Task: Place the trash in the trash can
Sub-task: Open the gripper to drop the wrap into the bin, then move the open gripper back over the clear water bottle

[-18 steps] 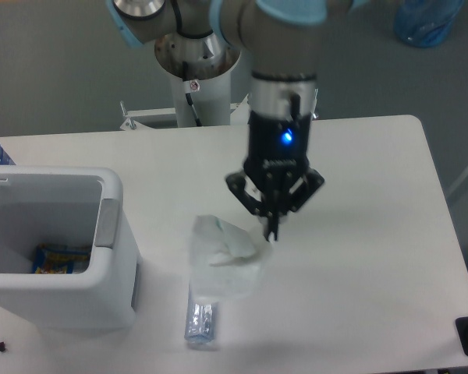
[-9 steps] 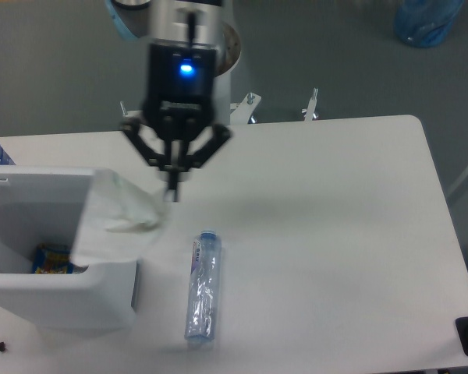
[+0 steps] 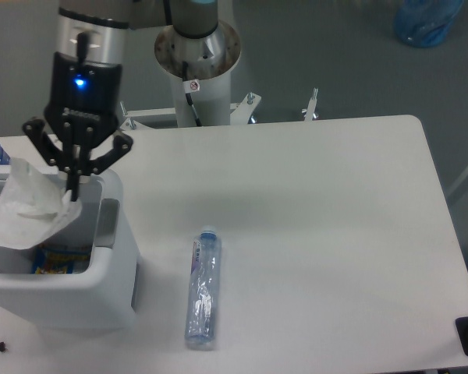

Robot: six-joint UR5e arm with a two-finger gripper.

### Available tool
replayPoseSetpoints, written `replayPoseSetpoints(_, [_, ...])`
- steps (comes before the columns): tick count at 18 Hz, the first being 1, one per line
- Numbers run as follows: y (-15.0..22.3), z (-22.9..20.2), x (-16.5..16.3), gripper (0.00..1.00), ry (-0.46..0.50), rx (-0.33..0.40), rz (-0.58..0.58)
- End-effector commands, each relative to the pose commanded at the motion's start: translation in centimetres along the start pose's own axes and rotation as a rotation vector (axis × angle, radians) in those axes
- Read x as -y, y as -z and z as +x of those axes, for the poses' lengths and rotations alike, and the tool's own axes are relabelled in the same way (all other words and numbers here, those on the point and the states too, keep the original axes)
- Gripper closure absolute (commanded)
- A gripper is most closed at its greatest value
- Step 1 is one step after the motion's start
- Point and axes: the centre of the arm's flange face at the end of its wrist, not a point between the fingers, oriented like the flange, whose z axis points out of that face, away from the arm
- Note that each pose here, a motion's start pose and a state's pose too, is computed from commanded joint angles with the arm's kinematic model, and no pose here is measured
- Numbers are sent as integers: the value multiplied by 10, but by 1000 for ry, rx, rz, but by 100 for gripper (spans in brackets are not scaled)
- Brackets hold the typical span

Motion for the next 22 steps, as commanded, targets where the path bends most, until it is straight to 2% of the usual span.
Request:
replayPoseSetpoints(1, [-1,0,-1,52,-3,0,0])
replayPoseSetpoints(3, [0,0,1,1,-6,3,4])
replayPoseSetpoints(8, [-2,-12,5,0,12,15,6])
replayPoseSetpoints(14, [-1,-110,21,0,95,117,61])
replayPoseSetpoints(17, [-9,-158,22,0,95,175,43])
replayPoseSetpoints(19, [-25,-191,19,0,115,195,16])
replayPoseSetpoints(22, [-27,-224,22,0,139,217,14])
